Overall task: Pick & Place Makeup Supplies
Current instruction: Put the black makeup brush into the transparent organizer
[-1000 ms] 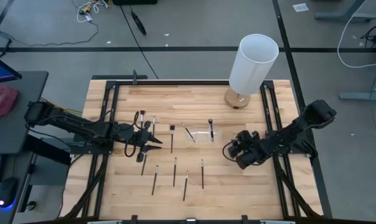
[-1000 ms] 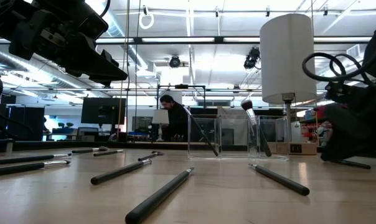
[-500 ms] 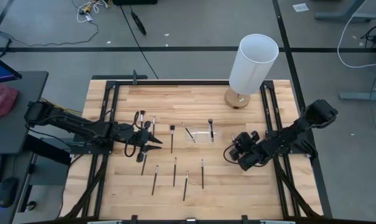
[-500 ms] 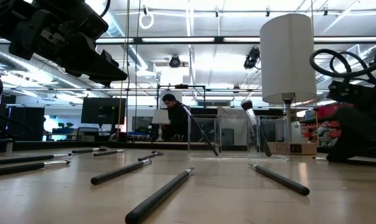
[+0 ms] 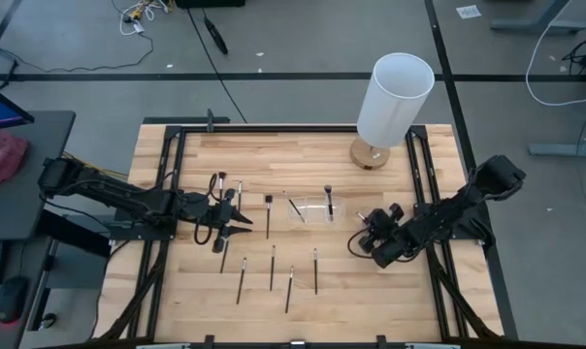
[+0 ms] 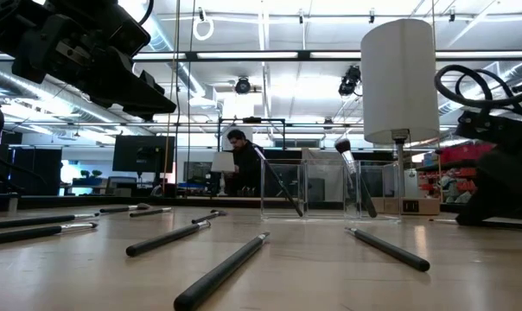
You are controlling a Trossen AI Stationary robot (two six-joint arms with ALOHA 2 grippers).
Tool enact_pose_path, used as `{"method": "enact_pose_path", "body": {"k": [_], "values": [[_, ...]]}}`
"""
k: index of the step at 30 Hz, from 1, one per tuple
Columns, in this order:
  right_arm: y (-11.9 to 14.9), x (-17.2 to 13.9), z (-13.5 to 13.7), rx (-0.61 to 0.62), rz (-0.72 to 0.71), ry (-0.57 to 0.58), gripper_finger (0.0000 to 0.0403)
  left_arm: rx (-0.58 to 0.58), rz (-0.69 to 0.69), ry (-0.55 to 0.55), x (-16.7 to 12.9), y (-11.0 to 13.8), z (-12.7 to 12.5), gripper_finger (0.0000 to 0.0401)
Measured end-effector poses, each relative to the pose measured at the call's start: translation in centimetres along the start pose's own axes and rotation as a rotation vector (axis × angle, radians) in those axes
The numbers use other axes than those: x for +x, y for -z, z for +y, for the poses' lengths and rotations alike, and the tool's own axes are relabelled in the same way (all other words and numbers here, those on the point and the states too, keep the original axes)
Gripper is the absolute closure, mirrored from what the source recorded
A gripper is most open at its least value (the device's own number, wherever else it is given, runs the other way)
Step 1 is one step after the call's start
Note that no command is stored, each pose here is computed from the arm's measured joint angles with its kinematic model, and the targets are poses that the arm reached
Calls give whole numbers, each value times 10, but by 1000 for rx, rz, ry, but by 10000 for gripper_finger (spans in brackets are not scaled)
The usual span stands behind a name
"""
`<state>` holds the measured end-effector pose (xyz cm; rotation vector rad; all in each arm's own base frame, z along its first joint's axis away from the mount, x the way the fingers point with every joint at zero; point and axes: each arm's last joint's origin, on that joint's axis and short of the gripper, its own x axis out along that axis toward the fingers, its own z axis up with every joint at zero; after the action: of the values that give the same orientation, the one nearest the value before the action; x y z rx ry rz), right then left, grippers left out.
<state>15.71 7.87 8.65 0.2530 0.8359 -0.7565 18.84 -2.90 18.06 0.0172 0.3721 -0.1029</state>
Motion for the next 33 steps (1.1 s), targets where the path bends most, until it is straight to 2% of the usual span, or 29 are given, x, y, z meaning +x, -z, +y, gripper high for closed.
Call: {"method": "enact_pose_path", "body": {"k": [6, 12, 18, 23, 29, 33], "values": [[-6, -12, 13, -24, 26, -18, 398, 0, -1, 0, 0, 0, 0, 300], [-9, -25, 29, -15, 18, -90, 399, 0, -2, 0, 0, 0, 0, 300], [-16, -41, 45, 1, -86, -147, 399, 2, -16, 11, 0, -2, -2, 300], [-21, -51, 60, 31, -174, -238, 398, 69, -98, 109, -1, -9, -14, 300], [-36, -62, 81, 47, -381, -354, 398, 164, -183, 178, 10, -11, -31, 300], [-50, -69, 90, 37, -505, -422, 398, 168, -220, 185, 26, -5, -36, 300]]}}
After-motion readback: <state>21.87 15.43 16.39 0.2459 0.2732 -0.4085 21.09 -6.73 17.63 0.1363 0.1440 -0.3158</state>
